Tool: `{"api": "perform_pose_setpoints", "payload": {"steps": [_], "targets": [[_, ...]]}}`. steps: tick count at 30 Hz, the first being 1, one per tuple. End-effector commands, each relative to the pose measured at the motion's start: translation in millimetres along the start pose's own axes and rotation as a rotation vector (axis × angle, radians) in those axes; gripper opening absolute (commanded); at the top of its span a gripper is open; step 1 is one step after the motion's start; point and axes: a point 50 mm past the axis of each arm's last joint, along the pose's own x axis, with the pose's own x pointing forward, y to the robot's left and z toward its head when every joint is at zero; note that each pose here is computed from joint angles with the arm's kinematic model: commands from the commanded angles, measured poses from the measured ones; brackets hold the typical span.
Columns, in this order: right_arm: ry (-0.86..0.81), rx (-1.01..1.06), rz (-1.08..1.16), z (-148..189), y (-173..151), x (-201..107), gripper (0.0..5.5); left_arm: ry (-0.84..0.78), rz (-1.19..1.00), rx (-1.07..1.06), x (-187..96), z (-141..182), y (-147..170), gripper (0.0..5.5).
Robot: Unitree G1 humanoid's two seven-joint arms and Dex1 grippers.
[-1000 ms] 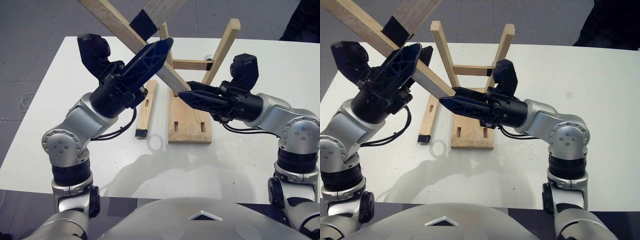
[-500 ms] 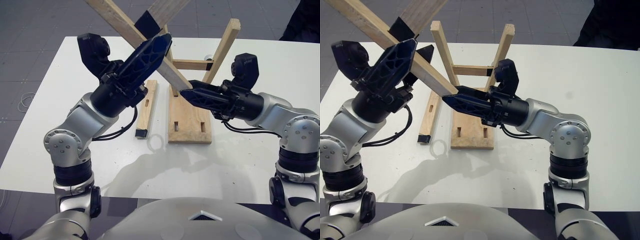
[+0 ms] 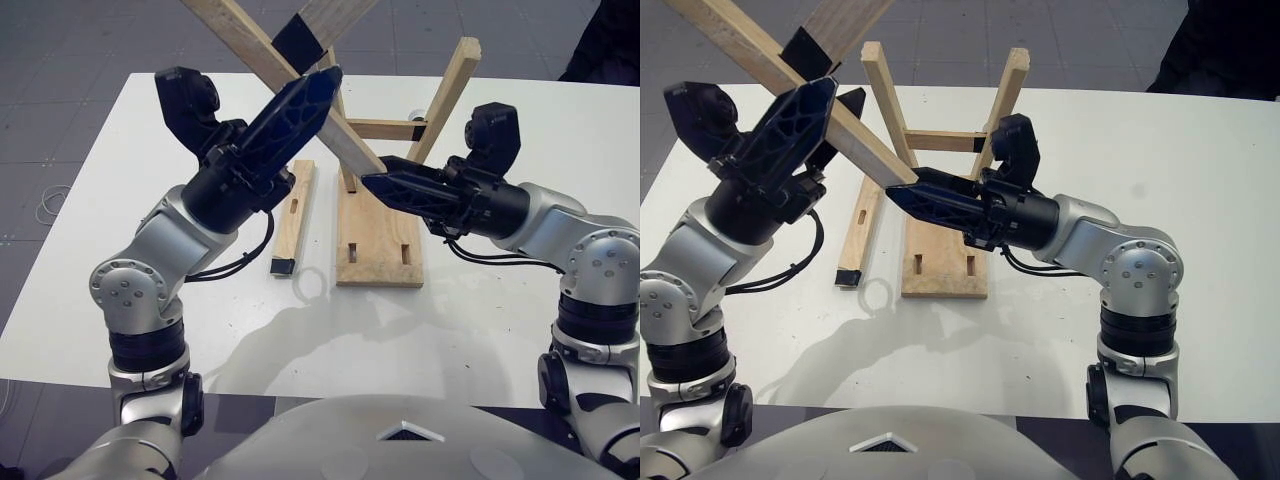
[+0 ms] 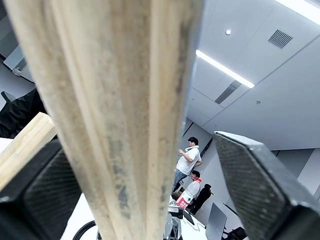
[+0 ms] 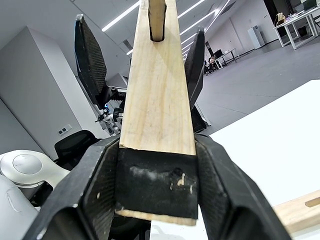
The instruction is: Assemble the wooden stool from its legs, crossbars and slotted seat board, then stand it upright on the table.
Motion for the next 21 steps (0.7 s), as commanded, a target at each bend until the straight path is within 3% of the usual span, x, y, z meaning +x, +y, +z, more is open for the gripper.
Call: {"api": "perform_pose_setpoints", "payload": {"steps": [1, 10, 21], "targets": [[-0.005, -0.029, 0.005, 5.3, 2.2, -0.2, 2.04, 0.001, -0.009, -0.004, 1.0, 0.0, -2.4, 3.51], [-0.011, -0.026, 0.002, 6.8, 1.0, -0.7, 2.04, 0.006, -0.035, -0.024, -2.4, -1.6, -5.8, 2.21], [0.015, 0.002, 0.014, 3.7, 2.3, 1.0, 2.04, -0.01, -0.04, -0.019, -5.1, 0.2, -5.2, 2.18]]}}
